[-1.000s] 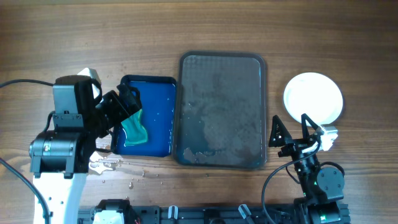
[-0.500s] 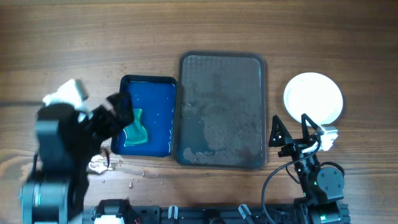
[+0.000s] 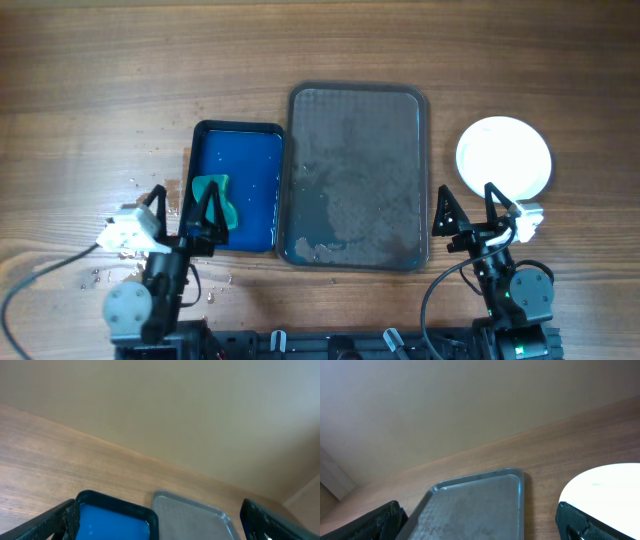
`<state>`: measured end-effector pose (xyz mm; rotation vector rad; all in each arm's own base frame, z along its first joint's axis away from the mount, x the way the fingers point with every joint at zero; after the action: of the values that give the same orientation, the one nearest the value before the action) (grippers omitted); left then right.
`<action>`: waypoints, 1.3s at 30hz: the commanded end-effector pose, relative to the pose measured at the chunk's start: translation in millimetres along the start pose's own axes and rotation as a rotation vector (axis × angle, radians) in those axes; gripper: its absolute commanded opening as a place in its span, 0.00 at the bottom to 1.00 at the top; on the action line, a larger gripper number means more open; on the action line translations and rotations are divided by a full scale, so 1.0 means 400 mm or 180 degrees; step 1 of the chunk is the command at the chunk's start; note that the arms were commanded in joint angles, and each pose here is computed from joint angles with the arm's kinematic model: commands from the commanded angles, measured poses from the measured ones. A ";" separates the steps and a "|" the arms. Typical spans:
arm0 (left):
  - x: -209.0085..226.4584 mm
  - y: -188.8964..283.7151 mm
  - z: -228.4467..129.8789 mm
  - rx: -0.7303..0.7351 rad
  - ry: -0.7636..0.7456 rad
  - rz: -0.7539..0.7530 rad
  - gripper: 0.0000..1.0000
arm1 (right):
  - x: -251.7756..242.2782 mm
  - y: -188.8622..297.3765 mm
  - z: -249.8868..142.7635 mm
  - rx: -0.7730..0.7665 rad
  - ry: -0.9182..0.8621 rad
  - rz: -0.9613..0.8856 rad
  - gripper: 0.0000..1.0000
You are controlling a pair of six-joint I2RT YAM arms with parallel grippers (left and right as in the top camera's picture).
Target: Clean dirty plates on tray and stack at the side
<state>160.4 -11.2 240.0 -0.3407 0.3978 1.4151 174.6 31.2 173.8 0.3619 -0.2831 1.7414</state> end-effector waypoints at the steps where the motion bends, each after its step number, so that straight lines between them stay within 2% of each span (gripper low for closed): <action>1: 0.038 -0.016 -0.081 0.0024 0.0010 -0.0090 1.00 | 0.004 0.002 0.003 -0.0025 -0.0029 0.0052 1.00; 8: 0.086 -0.039 -0.162 0.0155 0.0057 -0.0009 1.00 | 0.004 0.002 0.003 -0.0025 -0.0029 0.0052 1.00; 39: 0.087 -0.039 -0.165 0.0176 0.0060 0.0002 1.00 | 0.004 0.002 0.003 -0.0025 -0.0029 0.0052 1.00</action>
<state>175.5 -13.3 166.5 -0.3067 0.4505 1.4005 174.6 31.2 173.8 0.3619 -0.2837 1.7414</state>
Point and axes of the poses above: each gripper's point midway between its finger pads, its own y axis back along the fingers, its own x axis along the line the jaws close on, z = x × y, the point moved 7 cm from there along y, back along the fingers, and after that the axes turned 1 degree about y, right-handed, at the moved point
